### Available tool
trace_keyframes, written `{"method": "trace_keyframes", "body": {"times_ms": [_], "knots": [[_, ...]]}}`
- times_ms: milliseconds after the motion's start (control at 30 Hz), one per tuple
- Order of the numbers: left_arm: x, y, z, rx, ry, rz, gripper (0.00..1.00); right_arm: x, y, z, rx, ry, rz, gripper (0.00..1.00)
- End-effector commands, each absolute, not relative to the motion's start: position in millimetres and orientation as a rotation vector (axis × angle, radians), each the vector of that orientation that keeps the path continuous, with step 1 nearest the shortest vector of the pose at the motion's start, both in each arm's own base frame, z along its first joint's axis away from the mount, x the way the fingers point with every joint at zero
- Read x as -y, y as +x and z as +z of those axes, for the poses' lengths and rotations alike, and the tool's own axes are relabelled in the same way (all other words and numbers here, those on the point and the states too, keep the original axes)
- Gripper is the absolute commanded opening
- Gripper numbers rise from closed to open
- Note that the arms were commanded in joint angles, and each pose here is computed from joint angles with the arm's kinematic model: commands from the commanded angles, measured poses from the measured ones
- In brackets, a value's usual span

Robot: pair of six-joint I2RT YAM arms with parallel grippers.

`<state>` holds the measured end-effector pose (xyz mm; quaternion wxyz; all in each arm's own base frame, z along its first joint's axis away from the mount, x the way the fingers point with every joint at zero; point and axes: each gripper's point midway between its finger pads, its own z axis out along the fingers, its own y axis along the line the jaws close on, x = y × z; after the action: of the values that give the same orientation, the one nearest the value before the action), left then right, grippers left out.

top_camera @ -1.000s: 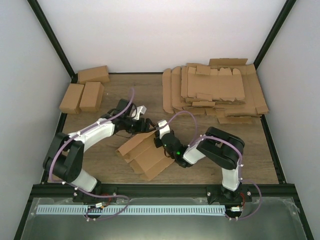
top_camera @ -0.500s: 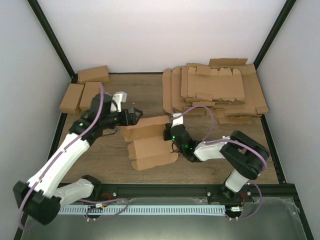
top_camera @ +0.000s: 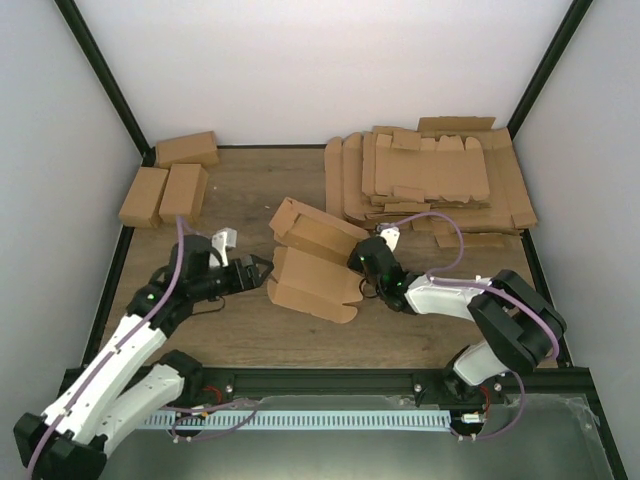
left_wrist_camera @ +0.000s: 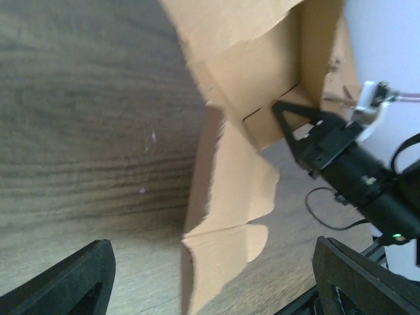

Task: Fold the paper box

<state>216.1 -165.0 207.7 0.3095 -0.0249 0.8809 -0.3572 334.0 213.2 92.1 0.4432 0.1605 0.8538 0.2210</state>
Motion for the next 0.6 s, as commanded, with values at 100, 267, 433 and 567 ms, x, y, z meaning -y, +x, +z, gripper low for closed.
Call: {"method": "trace_keyframes", "body": {"times_ms": [100, 267, 433, 567], "knots": [[185, 235, 182, -2.355, -0.098, -1.034, 0.78, -220, 342, 115, -2.06, 0.456, 0.621, 0.01], [198, 243, 175, -2.36, -0.067, -1.083, 0.61, -221, 342, 112, -2.068, 0.457, 0.623, 0.01], [206, 251, 164, -2.386, -0.023, -1.071, 0.39, -224, 340, 108, -2.088, 0.47, 0.649, 0.01], [205, 256, 152, -2.426, 0.008, -0.992, 0.13, -228, 336, 103, -2.108, 0.494, 0.687, 0.01]]}}
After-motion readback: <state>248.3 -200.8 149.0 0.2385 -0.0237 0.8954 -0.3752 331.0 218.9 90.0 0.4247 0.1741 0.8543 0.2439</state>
